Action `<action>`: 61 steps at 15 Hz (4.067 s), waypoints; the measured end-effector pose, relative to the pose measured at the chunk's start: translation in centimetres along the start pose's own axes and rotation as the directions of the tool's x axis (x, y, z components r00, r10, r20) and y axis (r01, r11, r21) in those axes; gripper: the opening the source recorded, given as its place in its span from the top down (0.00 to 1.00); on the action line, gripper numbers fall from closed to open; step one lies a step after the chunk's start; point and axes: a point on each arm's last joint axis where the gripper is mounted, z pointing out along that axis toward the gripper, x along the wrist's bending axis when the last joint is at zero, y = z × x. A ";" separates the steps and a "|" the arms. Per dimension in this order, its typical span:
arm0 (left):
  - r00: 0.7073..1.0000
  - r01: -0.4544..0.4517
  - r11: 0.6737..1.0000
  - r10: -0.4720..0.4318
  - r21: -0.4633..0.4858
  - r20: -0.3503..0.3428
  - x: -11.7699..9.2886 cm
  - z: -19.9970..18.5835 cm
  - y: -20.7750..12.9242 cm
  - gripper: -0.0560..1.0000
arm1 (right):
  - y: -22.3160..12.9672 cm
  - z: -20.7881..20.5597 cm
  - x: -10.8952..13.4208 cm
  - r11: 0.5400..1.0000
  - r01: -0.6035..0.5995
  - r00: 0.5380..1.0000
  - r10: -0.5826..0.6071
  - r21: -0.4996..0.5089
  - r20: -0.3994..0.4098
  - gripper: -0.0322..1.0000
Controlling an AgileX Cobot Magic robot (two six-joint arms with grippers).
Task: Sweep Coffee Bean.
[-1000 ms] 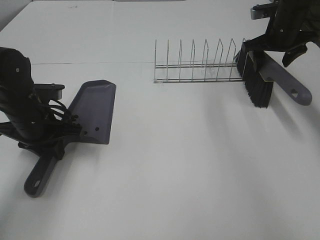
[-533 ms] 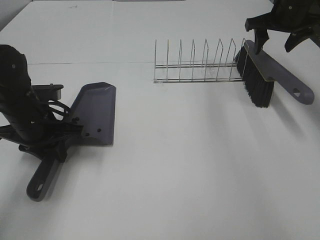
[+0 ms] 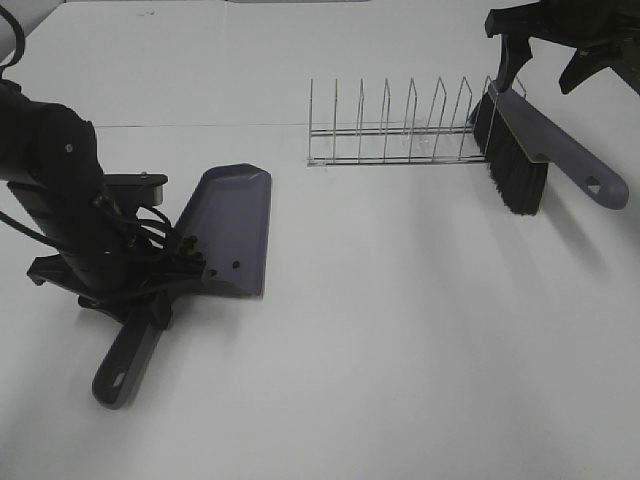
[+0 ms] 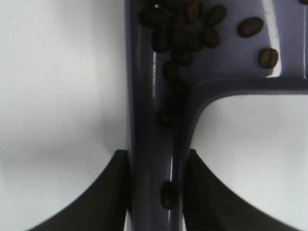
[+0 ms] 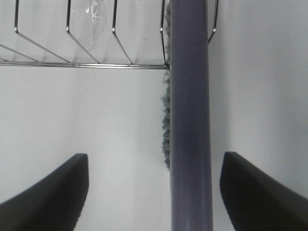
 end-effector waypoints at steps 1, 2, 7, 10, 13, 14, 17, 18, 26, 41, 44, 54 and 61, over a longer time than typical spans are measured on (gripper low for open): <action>1.000 0.000 1.000 0.000 -0.001 0.000 0.0 0.0 0.0 0.69 | 0.0 -0.1 0.0 1.000 -0.001 1.000 0.001 0.003 -0.004 0.36; 1.000 0.000 1.000 0.000 -0.001 0.000 0.0 0.0 0.0 0.66 | 0.0 -0.4 0.1 1.000 -0.002 1.000 0.002 -0.002 -0.007 0.36; 1.000 0.000 0.999 0.000 -0.037 0.008 -0.1 -0.1 0.3 0.43 | 0.0 -0.8 0.2 1.000 -0.001 1.000 0.001 -0.010 -0.012 0.36; 1.000 -0.007 0.998 0.008 -0.069 0.018 -0.2 -1.7 0.4 0.42 | -0.2 -1.1 2.0 0.999 0.043 0.999 -0.044 -0.014 -0.008 0.36; 0.999 -0.053 0.994 0.054 -0.092 0.000 -0.1 -5.4 -0.2 0.42 | -0.4 -4.0 4.7 0.992 0.103 0.994 -0.104 -0.069 -0.014 0.36; 0.998 -0.058 0.994 0.058 -0.097 -0.002 -0.1 -6.3 -0.4 0.42 | -0.5 -4.8 5.1 0.990 0.111 0.994 -0.112 -0.084 -0.017 0.36; 0.997 -0.073 0.982 0.075 -0.172 0.003 0.3 -14.0 -3.1 0.42 | -3.2 -10.5 5.8 0.982 0.131 0.990 -0.136 -0.138 -0.025 0.36; 0.997 -0.078 0.979 0.080 -0.189 0.006 0.5 -15.8 -4.0 0.42 | -4.5 -11.4 5.6 0.983 0.131 0.991 -0.135 -0.128 -0.025 0.36; 0.993 -0.122 0.921 0.116 -0.371 -0.038 4.0 -24.5 -14.2 0.42 | -22.3 -15.6 2.7 0.991 0.130 0.991 -0.129 0.027 -0.016 0.36; 0.941 -0.271 0.608 0.329 -0.746 -0.074 9.2 -21.2 -29.2 0.42 | -47.0 -19.2 -1.2 0.736 0.211 0.966 -0.259 -0.643 0.020 0.36; 0.935 -0.282 0.589 0.347 -0.757 -0.079 9.1 -20.9 -29.2 0.42 | -46.0 -18.7 -1.1 0.692 0.224 0.962 -0.270 -0.687 0.041 0.36; 0.932 -0.289 0.586 0.355 -0.757 -0.081 9.1 -20.9 -29.2 0.42 | -45.8 -18.7 -1.1 0.679 0.221 0.962 -0.269 -0.700 0.043 0.36; 0.937 -0.280 0.589 0.340 -0.758 -0.083 9.1 -20.9 -29.1 0.42 | -45.8 -18.7 -1.1 0.679 0.221 0.962 -0.269 -0.700 0.043 0.36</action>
